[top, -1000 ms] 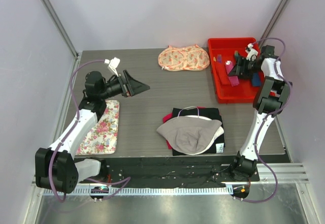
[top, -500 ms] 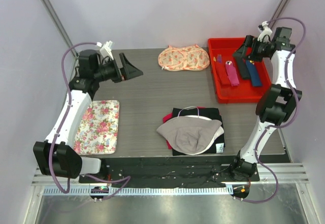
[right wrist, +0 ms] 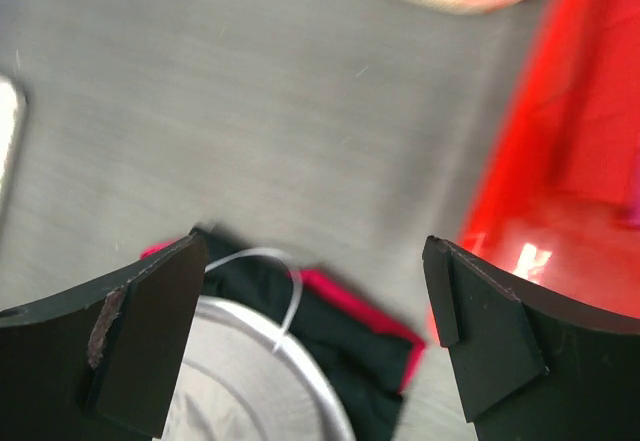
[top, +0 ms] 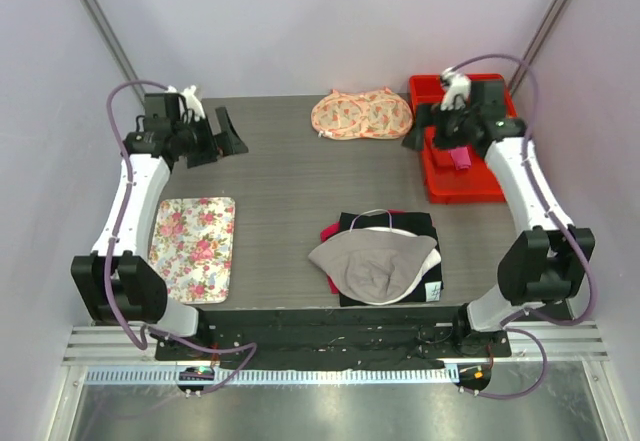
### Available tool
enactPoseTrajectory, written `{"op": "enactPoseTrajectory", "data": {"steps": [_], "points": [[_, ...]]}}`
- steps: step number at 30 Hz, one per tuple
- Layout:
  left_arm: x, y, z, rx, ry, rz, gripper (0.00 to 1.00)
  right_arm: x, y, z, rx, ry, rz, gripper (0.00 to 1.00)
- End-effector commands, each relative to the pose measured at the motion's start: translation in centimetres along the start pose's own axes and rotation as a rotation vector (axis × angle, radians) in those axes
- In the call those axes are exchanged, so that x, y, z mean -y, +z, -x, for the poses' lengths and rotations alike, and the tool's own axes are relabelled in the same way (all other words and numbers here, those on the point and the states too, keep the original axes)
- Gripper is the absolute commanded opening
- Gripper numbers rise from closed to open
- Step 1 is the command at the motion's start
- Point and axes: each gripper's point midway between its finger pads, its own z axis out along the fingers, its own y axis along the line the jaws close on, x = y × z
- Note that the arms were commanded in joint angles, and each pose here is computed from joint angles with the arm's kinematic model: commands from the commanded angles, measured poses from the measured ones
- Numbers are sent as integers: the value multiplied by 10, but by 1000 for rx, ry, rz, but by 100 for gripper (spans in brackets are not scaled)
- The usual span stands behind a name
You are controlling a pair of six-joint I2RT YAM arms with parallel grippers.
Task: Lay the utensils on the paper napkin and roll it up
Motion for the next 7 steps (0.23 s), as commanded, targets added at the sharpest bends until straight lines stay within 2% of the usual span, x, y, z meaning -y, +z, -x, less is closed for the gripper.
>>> {"op": "enactPoseTrajectory", "data": {"steps": [1, 4, 7], "points": [[-35, -1, -44, -88, 50, 128, 100, -21, 14, -33, 0, -82, -102, 100], [-43, -3, -60, -104, 55, 150, 100, -31, 23, -64, -44, -33, -79, 100], [-46, -9, -61, -84, 77, 170, 100, -33, 18, -70, -36, -30, -75, 100]]}}
